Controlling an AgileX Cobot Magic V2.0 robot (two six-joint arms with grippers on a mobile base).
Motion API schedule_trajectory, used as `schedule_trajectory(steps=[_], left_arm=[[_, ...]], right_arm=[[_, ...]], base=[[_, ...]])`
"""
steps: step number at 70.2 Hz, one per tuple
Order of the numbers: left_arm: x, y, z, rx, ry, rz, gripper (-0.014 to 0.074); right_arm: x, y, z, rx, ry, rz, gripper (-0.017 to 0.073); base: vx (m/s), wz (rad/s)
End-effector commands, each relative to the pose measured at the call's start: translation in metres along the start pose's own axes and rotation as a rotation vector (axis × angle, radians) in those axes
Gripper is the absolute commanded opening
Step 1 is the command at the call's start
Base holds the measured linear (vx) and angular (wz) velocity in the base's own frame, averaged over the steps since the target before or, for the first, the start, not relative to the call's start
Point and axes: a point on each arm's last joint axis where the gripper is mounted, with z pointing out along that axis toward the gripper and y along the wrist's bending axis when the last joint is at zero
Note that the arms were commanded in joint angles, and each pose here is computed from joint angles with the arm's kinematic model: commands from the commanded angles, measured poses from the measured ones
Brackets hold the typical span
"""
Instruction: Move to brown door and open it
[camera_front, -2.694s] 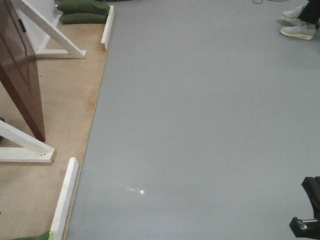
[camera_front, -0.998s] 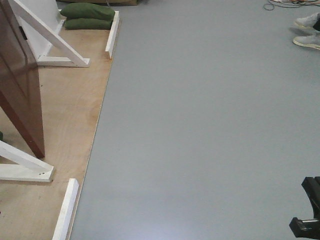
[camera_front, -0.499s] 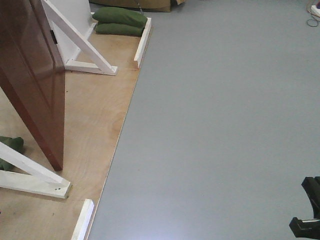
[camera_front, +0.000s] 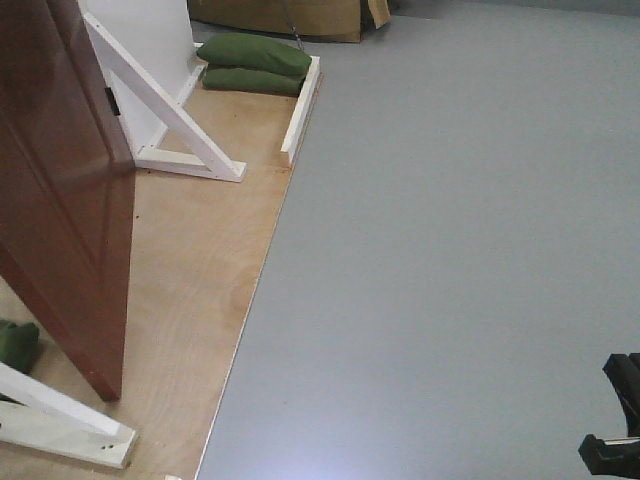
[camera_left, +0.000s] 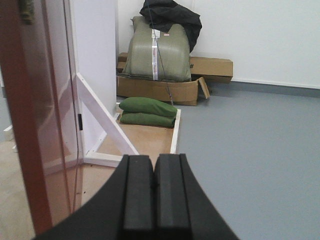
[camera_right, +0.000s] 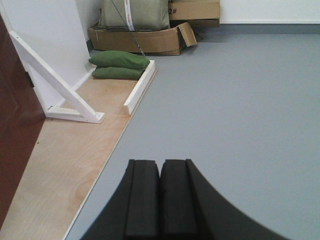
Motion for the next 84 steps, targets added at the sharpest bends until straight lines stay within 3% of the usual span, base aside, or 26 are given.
schedule_trajectory(steps=[1,84], left_arm=[[-0.0013,0.0003,-0.0006,-0.001,-0.084,-0.006,0.0017],[-0.0013,0.0003,-0.0006,-0.001,-0.084,-0.006,0.0017]], right_arm=[[-0.0073,-0.0003,-0.0011,0.004,-0.095,-0.017,0.0],[-0.0073,-0.0003,-0.0011,0.004,-0.095,-0.017,0.0]], base=[[0.39,-0.05],[0.29,-0.09]])
